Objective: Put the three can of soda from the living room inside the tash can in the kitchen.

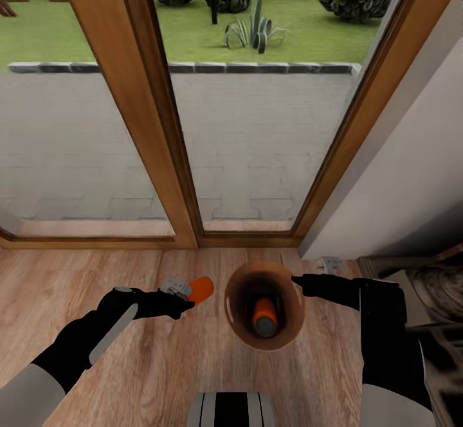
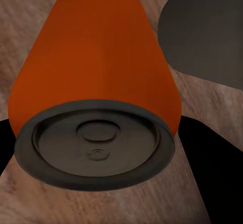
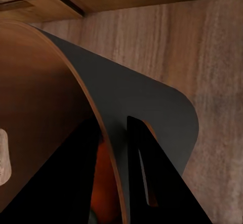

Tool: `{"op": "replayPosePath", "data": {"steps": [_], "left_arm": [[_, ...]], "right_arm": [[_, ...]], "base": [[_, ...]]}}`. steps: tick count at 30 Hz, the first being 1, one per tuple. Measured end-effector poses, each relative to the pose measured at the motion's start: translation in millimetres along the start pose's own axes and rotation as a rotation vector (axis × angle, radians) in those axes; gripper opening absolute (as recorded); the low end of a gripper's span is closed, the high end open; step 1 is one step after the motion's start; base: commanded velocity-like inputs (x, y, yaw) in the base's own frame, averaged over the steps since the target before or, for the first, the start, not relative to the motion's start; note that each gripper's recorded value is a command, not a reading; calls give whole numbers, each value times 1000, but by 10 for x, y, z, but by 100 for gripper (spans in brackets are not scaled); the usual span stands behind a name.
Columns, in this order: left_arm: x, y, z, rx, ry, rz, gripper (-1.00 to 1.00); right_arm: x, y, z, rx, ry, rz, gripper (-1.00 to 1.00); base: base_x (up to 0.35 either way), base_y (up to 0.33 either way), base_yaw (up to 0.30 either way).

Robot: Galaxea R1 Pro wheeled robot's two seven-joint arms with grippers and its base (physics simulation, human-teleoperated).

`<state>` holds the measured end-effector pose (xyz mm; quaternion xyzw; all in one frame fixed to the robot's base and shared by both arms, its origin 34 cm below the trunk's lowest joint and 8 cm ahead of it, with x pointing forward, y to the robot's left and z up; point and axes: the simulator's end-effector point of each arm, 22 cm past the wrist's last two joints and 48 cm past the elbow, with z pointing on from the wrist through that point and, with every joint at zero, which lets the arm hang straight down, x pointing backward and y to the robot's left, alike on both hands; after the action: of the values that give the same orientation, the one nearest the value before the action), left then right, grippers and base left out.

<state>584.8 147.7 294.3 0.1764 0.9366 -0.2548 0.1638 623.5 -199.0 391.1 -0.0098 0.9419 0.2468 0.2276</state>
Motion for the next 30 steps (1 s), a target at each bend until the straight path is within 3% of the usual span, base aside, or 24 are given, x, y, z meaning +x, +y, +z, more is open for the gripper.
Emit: {"op": "replayPosePath", "data": {"steps": [25, 30], "left_arm": [[-117, -32, -100, -7, -23, 15, -100], [-136, -35, -122, -9, -27, 18, -100]], "right_arm": [[-122, 90, -104, -16, -34, -8, -100], [-78, 104, -123, -17, -10, 45, -100]], "base": [[0, 0, 71], [0, 0, 0]]}}
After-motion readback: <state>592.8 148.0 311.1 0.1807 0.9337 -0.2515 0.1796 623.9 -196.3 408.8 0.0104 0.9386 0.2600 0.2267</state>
